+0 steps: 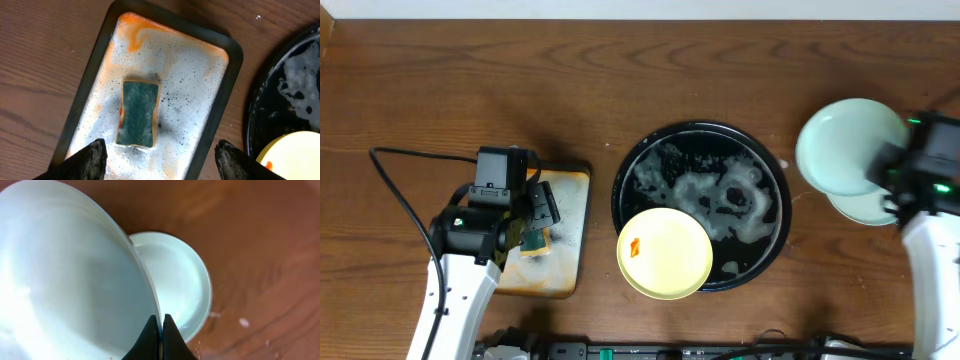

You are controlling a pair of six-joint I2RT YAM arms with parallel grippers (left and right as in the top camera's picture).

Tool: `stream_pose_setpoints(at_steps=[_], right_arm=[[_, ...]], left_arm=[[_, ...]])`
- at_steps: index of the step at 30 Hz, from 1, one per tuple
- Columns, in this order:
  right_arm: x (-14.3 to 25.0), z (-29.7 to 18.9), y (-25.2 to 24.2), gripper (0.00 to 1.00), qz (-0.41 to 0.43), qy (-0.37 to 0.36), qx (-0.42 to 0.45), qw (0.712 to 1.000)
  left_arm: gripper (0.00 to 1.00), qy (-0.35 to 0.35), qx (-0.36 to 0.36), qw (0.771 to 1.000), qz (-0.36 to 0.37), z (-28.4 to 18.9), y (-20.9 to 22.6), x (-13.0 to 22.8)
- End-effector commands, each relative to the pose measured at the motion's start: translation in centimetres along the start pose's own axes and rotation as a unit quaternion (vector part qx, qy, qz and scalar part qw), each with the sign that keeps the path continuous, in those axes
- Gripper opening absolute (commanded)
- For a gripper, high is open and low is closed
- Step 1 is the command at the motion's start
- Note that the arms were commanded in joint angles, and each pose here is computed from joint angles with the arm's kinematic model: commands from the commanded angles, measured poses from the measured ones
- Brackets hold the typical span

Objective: Clean dirty plates on tray and stack at the side
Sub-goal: 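Carry the green plate right and stack it on the cleaned plate, then move the right gripper to the yellow plate and lift its edge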

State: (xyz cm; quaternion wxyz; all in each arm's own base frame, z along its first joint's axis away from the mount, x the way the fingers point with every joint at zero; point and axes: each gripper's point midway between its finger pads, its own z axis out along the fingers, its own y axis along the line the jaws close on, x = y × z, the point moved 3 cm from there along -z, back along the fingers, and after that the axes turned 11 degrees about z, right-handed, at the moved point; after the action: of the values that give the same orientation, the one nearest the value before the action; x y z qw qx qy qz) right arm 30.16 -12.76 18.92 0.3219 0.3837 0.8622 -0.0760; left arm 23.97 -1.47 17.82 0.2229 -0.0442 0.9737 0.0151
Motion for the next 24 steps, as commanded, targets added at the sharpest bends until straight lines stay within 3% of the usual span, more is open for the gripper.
stream_pose_setpoints(at_steps=[1,6,14,18,21,24], right_arm=[[-0.4,0.8,-1.5,0.01,0.089,0.050,-0.061,0.993],[0.0,3.5,-5.7,0.01,0.151,0.090,-0.026,0.984],[1.1,7.9,-6.6,0.02,0.167,0.130,-0.011,0.977],[0.3,7.6,-6.5,0.28,0.164,0.110,-0.018,0.980],[-0.7,6.0,-6.2,0.36,0.160,0.086,-0.031,0.983],[-1.7,3.1,-4.4,0.40,0.159,0.069,-0.097,0.980]], left_arm=[[0.71,-0.008,0.004,1.000,0.001,-0.4,-0.1,-0.6],[0.70,-0.009,0.004,1.000,0.001,-0.4,-0.1,-0.6],[0.70,-0.009,0.004,1.000,0.001,-0.4,-0.1,-0.6],[0.70,-0.008,0.004,1.000,0.001,-0.4,-0.1,-0.6],[0.70,-0.006,0.004,1.000,0.002,-0.4,-0.1,-0.5],[0.70,-0.007,0.004,1.000,0.002,-0.4,-0.1,-0.6]])
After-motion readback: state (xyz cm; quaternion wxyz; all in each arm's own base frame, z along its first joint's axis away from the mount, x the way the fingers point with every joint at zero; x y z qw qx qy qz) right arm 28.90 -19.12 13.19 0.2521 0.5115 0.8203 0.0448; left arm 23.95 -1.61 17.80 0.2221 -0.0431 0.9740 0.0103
